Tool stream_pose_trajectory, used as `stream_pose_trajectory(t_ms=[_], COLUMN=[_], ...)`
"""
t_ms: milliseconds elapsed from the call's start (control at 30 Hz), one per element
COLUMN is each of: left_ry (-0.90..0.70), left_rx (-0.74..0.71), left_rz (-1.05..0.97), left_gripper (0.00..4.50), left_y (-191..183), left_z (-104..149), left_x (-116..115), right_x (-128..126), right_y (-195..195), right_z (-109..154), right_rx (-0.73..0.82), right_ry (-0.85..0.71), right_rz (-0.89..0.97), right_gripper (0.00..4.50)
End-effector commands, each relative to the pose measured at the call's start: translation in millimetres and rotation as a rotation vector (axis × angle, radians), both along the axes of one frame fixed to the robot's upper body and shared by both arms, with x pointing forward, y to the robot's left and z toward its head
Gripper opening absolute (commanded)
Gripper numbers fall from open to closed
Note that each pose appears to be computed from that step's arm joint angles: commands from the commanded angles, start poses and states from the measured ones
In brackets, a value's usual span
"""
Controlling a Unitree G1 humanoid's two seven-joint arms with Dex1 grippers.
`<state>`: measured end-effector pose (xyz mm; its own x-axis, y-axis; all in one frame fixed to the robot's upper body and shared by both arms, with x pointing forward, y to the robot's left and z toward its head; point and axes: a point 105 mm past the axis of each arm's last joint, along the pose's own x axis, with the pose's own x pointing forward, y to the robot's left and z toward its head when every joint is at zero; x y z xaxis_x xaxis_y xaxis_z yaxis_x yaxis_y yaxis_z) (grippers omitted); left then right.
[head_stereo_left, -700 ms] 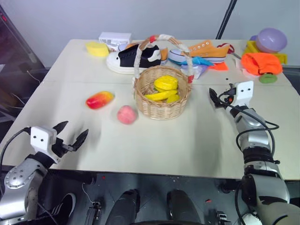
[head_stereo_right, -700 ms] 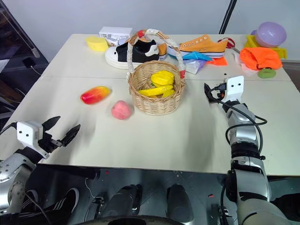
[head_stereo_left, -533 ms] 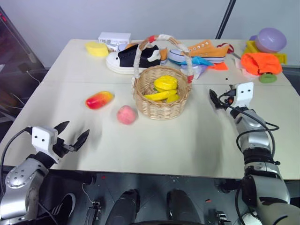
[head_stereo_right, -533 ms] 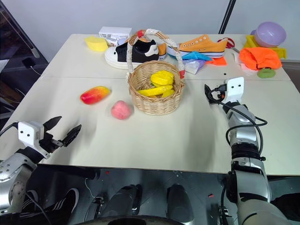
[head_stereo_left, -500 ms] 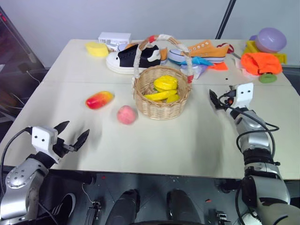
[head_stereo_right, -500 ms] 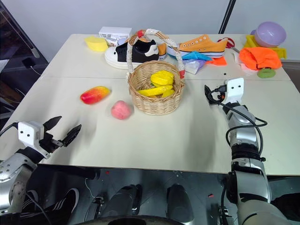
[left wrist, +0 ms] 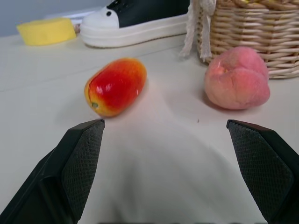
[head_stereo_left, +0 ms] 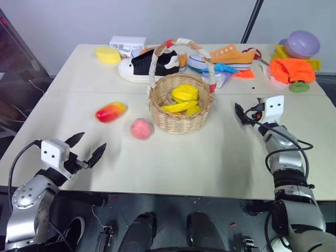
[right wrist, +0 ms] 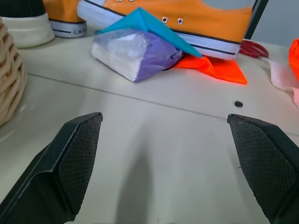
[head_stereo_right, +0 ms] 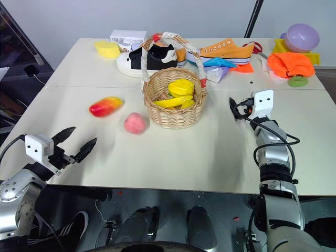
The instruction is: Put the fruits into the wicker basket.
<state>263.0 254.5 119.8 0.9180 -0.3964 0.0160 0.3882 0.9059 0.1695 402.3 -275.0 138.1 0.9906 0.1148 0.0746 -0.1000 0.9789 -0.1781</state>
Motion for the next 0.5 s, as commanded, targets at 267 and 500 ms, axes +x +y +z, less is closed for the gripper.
stream_pose_trajectory(t_ms=[267, 500], left_ry=[-0.016, 0.033], left_rx=[-0.01, 0.047], left_rz=[-0.053, -0.055], left_gripper=[4.5, 4.5], left_y=[-21, -52], left_z=[11, 19], left_x=[5, 25], right_x=[-13, -90], right_y=[1, 35], right_z=[31, 55], right_rx=[0.04, -0.186], right_ry=[-0.112, 0.051], right_rz=[0.151, 0.724], right_gripper=[4.48, 4.48])
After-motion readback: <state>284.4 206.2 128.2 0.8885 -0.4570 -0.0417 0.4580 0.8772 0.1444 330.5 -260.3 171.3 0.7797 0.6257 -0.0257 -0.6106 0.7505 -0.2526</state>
